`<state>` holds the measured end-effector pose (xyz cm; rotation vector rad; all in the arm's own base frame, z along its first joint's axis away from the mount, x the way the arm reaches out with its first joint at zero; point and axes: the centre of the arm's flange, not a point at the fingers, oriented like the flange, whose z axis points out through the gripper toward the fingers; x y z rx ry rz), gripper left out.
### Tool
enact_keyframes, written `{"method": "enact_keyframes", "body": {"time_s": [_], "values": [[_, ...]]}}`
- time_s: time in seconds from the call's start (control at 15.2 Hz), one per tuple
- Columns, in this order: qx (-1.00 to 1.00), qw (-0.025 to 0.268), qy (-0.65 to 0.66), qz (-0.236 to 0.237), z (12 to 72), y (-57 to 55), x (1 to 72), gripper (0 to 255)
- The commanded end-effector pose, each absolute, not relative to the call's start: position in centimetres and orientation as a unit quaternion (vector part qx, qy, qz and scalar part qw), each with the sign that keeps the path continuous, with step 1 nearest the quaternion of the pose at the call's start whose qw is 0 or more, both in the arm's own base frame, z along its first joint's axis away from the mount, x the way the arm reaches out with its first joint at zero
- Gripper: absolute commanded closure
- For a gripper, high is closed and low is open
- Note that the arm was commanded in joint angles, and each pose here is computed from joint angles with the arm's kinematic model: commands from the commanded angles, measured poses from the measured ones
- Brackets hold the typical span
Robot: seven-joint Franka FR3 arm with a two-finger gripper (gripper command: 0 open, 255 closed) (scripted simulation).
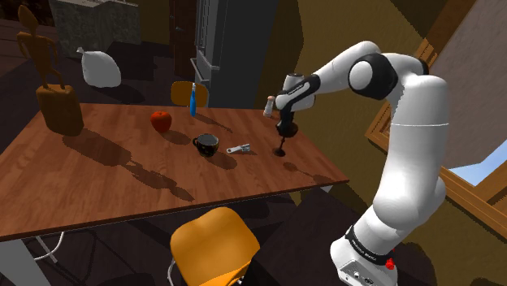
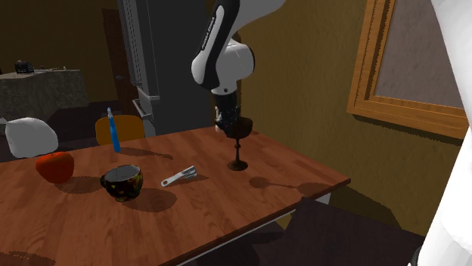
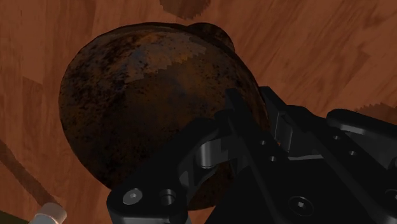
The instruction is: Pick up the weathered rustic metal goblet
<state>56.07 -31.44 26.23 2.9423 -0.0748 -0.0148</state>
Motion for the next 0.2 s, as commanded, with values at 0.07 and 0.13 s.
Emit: {"method": "enact_keyframes", "body": {"time_s": [0.07,0.13], "values": [[0.995,0.099,-0.025,-0.005,27.44,-31.48,55.98,255],[0.995,0.099,-0.025,-0.005,27.44,-31.48,55.98,255]]}}
